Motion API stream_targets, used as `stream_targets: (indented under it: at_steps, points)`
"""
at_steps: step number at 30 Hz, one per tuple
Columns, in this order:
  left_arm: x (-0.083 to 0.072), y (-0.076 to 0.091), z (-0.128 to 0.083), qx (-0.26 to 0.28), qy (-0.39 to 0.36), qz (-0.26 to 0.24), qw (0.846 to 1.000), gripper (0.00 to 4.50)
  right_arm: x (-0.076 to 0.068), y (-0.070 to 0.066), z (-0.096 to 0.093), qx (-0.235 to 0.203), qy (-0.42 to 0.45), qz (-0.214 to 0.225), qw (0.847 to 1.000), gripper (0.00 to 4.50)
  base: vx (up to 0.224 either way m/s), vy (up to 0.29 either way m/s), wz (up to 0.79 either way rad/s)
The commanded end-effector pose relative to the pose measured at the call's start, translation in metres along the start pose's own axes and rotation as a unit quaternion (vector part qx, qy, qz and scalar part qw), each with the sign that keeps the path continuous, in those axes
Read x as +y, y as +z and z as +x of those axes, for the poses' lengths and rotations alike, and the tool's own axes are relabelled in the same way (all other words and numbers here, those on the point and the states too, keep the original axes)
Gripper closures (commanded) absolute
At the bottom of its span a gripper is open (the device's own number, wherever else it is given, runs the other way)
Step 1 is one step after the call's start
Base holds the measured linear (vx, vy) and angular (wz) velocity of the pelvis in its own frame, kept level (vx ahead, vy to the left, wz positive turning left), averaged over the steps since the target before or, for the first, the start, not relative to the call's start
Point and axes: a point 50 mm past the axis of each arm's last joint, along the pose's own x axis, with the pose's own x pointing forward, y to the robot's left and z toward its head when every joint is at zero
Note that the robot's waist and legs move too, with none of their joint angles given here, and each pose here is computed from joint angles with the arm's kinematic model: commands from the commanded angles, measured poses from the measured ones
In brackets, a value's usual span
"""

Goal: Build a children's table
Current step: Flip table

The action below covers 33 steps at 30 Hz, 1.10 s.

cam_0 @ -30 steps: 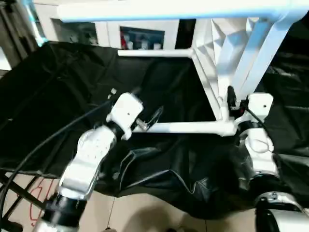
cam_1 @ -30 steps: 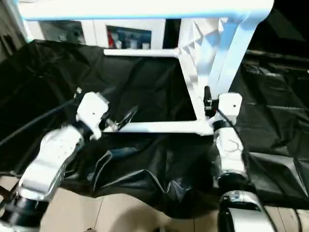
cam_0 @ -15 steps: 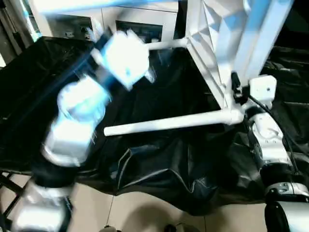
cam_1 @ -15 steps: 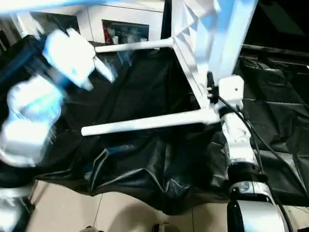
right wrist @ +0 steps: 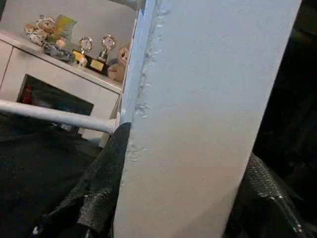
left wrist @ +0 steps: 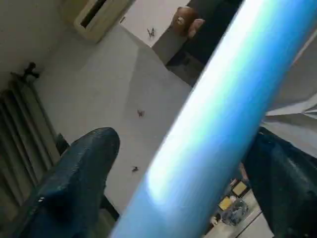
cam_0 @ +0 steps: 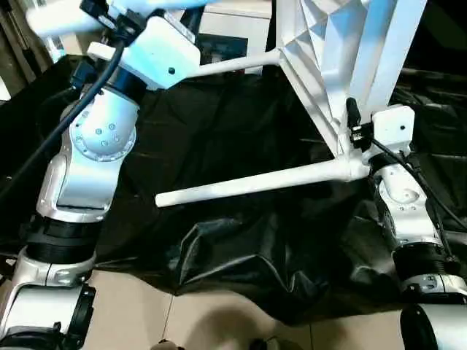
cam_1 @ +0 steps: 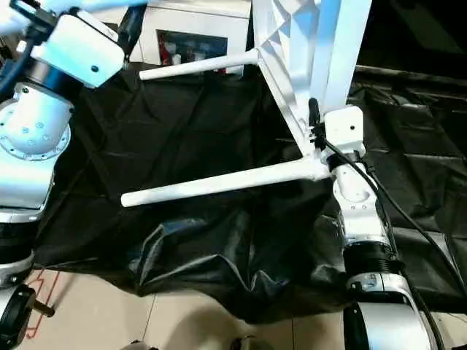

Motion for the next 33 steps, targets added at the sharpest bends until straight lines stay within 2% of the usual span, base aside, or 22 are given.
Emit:
stream_targets:
  at_steps: [1, 5, 6, 8, 9, 12, 14, 19, 21, 22, 23, 26, 28, 33]
  points:
    - [0.000, 0.001, 0.002, -0.002, 0.009, -0.009, 1.000, 0.46, -0.006, 0.036, 0.015, -0.073, 0.040, -0.090, 0.992, 2.68, 0.000, 0.000, 0.00]
    - [-0.007, 0.003, 0.000, -0.011, 0.009, -0.034, 0.999, 0.64, -0.009, 0.048, 0.022, -0.087, 0.050, -0.107, 0.989, 2.68, 0.000, 0.000, 0.00]
    - [-0.012, 0.002, -0.002, -0.007, 0.008, -0.062, 0.998, 0.77, -0.012, 0.055, 0.026, -0.094, 0.056, -0.121, 0.987, 2.68, 0.000, 0.000, 0.00]
    - [-0.012, 0.002, -0.002, -0.007, 0.008, -0.062, 0.998, 0.90, -0.012, 0.055, 0.026, -0.094, 0.056, -0.121, 0.987, 2.68, 0.000, 0.000, 0.00]
    - [-0.017, -0.005, -0.007, 0.019, 0.017, -0.110, 0.994, 1.02, -0.016, 0.066, 0.031, -0.103, 0.067, -0.138, 0.983, 2.68, 0.000, 0.000, 0.00]
    - [-0.022, -0.022, -0.016, 0.078, 0.057, -0.200, 0.975, 1.27, -0.025, 0.084, 0.041, -0.112, 0.079, -0.162, 0.977, 2.68, 0.000, 0.000, 0.00]
    - [-0.022, -0.026, -0.018, 0.090, 0.068, -0.219, 0.969, 1.31, -0.027, 0.088, 0.043, -0.115, 0.078, -0.167, 0.976, 2.68, 0.000, 0.000, 0.00]
    - [-0.034, -0.040, -0.029, 0.148, 0.089, -0.307, 0.936, 1.49, -0.050, 0.126, 0.062, -0.142, 0.065, -0.185, 0.970, 2.68, 0.000, 0.000, 0.00]
    - [-0.036, -0.042, -0.031, 0.156, 0.093, -0.323, 0.929, 1.56, -0.054, 0.133, 0.065, -0.147, 0.062, -0.186, 0.970, 2.68, 0.000, 0.000, 0.00]
    - [-0.038, -0.044, -0.033, 0.163, 0.094, -0.336, 0.923, 1.59, -0.057, 0.143, 0.068, -0.155, 0.062, -0.180, 0.969, 2.68, 0.000, 0.000, 0.00]
    - [-0.040, -0.046, -0.038, 0.177, 0.095, -0.352, 0.914, 1.62, -0.058, 0.161, 0.074, -0.178, 0.074, -0.154, 0.969, 2.68, 0.000, 0.000, 0.00]
    - [-0.041, -0.047, -0.039, 0.182, 0.095, -0.358, 0.911, 1.68, -0.057, 0.168, 0.076, -0.187, 0.082, -0.145, 0.968, 2.68, 0.000, 0.000, 0.00]
    - [-0.040, -0.050, -0.043, 0.189, 0.100, -0.361, 0.908, 1.74, -0.051, 0.178, 0.079, -0.200, 0.107, -0.131, 0.965, 2.68, 0.000, 0.000, 0.00]
    - [-0.037, -0.051, -0.045, 0.192, 0.106, -0.361, 0.906, 1.82, -0.043, 0.184, 0.083, -0.216, 0.131, -0.097, 0.963, 2.68, 0.000, 0.000, 0.00]
